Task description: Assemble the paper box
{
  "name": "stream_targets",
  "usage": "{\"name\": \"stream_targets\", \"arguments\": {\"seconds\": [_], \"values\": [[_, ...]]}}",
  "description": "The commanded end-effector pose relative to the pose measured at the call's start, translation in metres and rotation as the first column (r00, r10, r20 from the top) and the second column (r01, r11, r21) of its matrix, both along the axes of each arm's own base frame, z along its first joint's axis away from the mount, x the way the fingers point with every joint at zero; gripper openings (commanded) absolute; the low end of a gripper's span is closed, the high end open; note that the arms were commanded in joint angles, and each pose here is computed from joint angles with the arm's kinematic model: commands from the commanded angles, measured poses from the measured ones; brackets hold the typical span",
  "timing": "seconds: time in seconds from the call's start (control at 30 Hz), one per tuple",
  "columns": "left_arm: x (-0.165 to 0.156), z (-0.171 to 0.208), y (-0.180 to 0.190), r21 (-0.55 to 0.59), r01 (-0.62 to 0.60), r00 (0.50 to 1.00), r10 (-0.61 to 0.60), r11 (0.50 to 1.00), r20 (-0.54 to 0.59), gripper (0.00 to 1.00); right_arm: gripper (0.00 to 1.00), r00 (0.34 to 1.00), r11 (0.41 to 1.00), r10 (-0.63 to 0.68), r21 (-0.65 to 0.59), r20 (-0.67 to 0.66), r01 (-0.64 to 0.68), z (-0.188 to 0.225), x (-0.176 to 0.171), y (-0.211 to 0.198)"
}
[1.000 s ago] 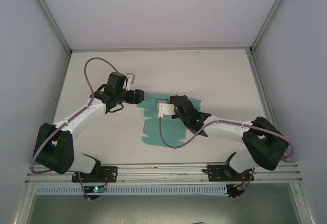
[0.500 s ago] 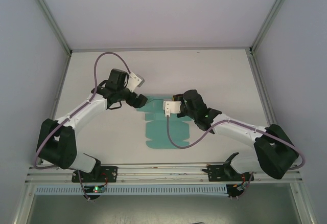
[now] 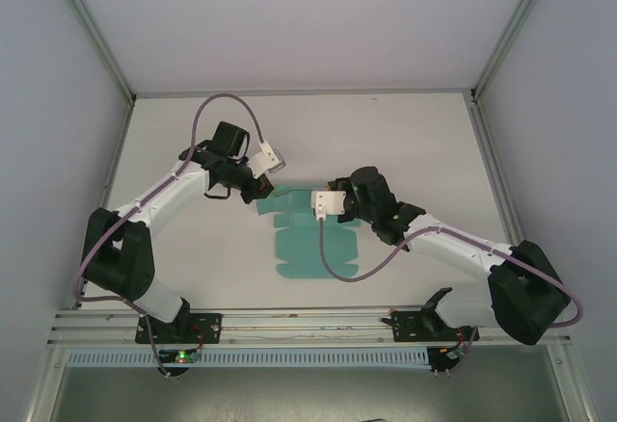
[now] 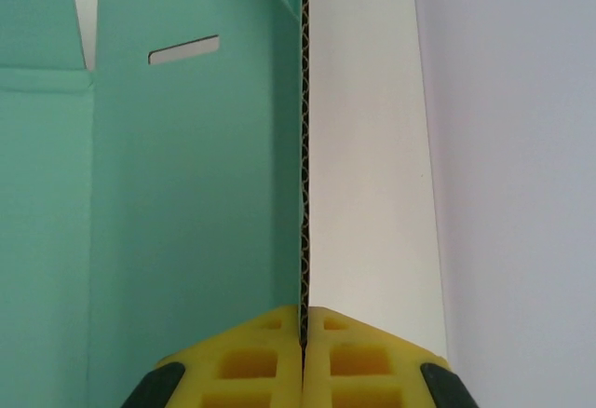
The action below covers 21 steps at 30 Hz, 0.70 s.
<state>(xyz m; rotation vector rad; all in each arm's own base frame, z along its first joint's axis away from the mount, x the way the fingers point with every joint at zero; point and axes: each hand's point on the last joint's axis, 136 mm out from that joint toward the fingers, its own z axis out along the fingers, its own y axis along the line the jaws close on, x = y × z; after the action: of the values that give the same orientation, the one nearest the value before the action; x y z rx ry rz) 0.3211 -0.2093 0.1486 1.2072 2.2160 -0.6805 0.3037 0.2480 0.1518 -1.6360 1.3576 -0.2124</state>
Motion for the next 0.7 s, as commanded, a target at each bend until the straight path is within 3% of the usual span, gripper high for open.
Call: {"name": "stream_targets", "arguments": {"seconds": [0.0,0.13,0.3,0.57,0.67], "values": [[0.001,0.003,0.003,0.022,0.010,1.000,-0.010,1.000,0.007,0.00,0.04,1.000,0.999,-0.008,0.041,0.003,0.008,0.021,0.002,0.003],[0.009,0.008,0.008,0.093,-0.026,0.992,0.015,0.995,0.122,0.00,0.31,0.994,0.994,-0.098,-0.059,-0.040,0.096,0.008,0.011,-0.020],[0.004,0.010,0.005,0.141,0.019,0.976,-0.049,0.990,0.213,0.00,0.35,0.990,0.988,-0.138,-0.076,-0.041,0.134,0.006,0.029,-0.031],[0.005,0.011,-0.001,0.161,0.019,0.966,-0.059,0.987,0.250,0.00,0.31,0.994,0.995,-0.089,-0.057,-0.061,0.085,0.006,0.034,-0.015],[0.007,0.008,-0.003,0.167,0.019,0.965,-0.062,0.986,0.253,0.00,0.13,0.995,0.994,-0.092,-0.071,-0.042,0.089,0.003,0.037,-0.010]]}}
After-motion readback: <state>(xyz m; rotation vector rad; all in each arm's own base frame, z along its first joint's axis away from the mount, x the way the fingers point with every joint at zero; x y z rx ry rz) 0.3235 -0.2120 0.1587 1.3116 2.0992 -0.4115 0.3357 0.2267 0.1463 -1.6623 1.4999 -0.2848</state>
